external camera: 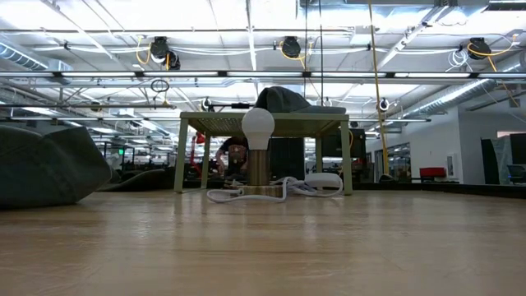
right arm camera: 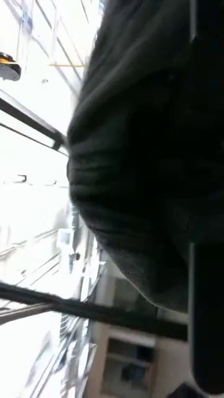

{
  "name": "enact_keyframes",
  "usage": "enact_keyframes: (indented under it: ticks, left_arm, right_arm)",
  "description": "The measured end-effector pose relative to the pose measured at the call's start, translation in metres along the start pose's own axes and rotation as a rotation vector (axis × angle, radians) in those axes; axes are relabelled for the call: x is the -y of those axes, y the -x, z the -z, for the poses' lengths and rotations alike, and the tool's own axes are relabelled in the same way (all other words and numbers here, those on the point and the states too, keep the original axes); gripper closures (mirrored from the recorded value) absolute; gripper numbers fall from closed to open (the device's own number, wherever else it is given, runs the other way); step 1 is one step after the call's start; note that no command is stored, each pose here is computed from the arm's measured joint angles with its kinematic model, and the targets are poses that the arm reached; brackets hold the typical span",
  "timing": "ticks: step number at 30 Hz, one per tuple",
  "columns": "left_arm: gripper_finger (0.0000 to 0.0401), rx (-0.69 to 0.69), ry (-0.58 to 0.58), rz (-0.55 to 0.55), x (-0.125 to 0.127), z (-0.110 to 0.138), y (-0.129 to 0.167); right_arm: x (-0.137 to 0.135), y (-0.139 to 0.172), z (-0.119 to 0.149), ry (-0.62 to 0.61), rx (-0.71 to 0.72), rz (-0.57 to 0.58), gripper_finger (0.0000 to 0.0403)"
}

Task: Pick & Place hat
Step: Put the right black cap on the shelf

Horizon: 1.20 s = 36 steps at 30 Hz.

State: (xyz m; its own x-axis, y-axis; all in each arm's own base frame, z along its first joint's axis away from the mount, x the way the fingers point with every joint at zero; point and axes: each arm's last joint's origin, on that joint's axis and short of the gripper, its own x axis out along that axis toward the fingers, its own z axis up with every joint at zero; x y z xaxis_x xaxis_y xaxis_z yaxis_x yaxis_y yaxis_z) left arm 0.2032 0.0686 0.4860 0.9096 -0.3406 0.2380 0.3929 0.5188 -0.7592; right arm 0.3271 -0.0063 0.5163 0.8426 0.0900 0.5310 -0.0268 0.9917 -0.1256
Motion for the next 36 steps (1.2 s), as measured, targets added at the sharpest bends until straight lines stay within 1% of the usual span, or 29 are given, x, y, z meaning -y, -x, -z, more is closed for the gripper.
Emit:
enact_keyframes:
  ticks: [5, 7, 12, 16, 19, 24, 27, 31, 34, 36]
  left_arm:
    - [0.0392, -0.008, -0.041, 0.051, -0.005, -0.001, -0.012]
    - [0.0392, -0.009, -0.061, 0.072, -0.006, -0.002, -0.014]
    - [0.0392, -0.008, -0.138, 0.125, -0.012, -0.002, -0.017]
    - [0.0392, 0.023, -0.181, 0.178, -0.025, 0.006, -0.017]
    - [0.0392, 0.059, -0.181, 0.238, -0.037, 0.013, -0.014]
    - [0.0392, 0.135, -0.153, 0.283, -0.062, 0.03, -0.008]
    - [0.0392, 0.187, -0.149, 0.315, -0.072, 0.04, -0.002]
    - [0.0392, 0.212, -0.131, 0.324, -0.083, 0.052, 0.001]
    - [0.0392, 0.204, -0.114, 0.317, -0.085, 0.057, 0.0]
    - [0.0392, 0.2, -0.109, 0.312, -0.087, 0.058, 0.0]
  right_arm:
    - [-0.001, 0.003, -0.013, -0.094, 0.081, -0.069, 0.03]
    - [-0.001, 0.005, -0.019, -0.122, 0.108, -0.073, 0.03]
    - [-0.003, 0.007, -0.024, -0.149, 0.113, -0.078, 0.03]
    - [-0.003, 0.006, -0.022, -0.156, 0.103, -0.079, 0.03]
    - [-0.003, 0.006, -0.021, -0.158, 0.09, -0.076, 0.03]
    - [-0.003, 0.005, -0.017, -0.161, 0.075, -0.069, 0.03]
    - [-0.003, 0.004, -0.013, -0.165, 0.047, -0.065, 0.03]
    - [-0.001, 0.001, -0.004, -0.147, 0.017, 0.001, 0.03]
    - [0.001, -0.004, 0.008, -0.116, 0.005, 0.014, 0.03]
    - [0.003, -0.007, 0.015, -0.119, -0.006, 0.018, 0.03]
